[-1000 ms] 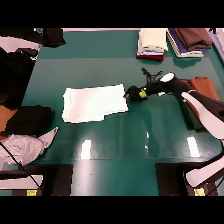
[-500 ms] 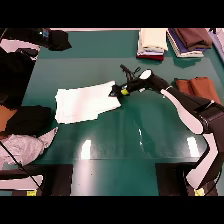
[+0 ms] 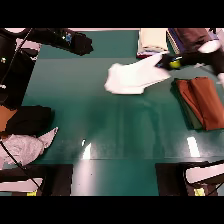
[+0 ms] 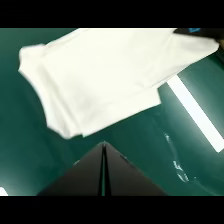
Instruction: Fold the shirts.
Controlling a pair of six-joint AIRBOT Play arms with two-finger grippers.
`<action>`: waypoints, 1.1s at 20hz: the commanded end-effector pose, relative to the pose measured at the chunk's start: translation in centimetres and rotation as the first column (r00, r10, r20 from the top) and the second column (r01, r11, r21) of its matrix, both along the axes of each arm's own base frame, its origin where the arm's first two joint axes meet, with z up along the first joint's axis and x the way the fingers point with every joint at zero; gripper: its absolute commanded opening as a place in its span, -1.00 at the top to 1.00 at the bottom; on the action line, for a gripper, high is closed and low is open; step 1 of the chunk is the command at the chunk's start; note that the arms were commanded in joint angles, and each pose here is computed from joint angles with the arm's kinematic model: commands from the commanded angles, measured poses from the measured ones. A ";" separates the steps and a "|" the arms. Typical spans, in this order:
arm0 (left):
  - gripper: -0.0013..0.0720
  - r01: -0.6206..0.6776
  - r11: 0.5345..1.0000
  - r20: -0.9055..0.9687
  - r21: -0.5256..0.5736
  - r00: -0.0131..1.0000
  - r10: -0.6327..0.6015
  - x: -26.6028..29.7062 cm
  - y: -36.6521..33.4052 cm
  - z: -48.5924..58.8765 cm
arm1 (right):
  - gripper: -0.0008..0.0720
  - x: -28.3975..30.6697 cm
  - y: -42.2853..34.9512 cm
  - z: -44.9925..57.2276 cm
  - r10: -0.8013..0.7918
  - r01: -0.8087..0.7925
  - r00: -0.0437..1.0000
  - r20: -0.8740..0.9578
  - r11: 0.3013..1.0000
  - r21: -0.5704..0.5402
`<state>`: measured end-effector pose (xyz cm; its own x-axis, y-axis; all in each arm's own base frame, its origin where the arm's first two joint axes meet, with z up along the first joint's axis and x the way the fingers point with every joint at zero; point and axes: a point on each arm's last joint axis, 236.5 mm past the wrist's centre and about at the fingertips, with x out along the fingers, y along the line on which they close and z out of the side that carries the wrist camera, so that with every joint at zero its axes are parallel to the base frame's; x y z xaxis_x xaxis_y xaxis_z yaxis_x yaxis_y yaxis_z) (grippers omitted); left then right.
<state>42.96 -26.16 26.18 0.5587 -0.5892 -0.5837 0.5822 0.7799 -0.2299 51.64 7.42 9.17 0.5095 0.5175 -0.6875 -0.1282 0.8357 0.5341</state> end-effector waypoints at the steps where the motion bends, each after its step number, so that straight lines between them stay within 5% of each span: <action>1: 0.89 0.008 1.000 0.021 -0.017 1.000 -0.008 -0.1 -0.8 0.5 | 0.92 -1.3 -12.0 3.4 -0.217 0.219 0.975 0.049 0.975 -0.041; 9: 0.89 -0.010 0.999 0.002 -0.035 1.000 0.010 -0.1 -0.9 0.5 | 0.92 -3.2 -26.6 5.8 -0.515 0.525 0.843 0.153 0.850 -0.033; 18: 0.89 -0.008 0.999 0.000 -0.036 1.000 0.008 -0.1 -0.9 0.5 | 0.92 -4.0 -26.9 16.1 -0.536 0.604 0.725 0.433 0.797 -0.025; 22: 0.89 -0.007 0.999 -0.002 -0.035 1.000 0.007 -0.2 -0.9 0.5 | 0.92 -5.9 -24.7 17.1 -0.493 0.559 0.766 0.412 0.827 -0.050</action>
<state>42.86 -27.05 26.67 0.5635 -0.6050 -0.5626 0.5756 0.7760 -0.2580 46.99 -18.55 25.36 0.9019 -0.0287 -0.4310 0.2209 0.8880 0.4032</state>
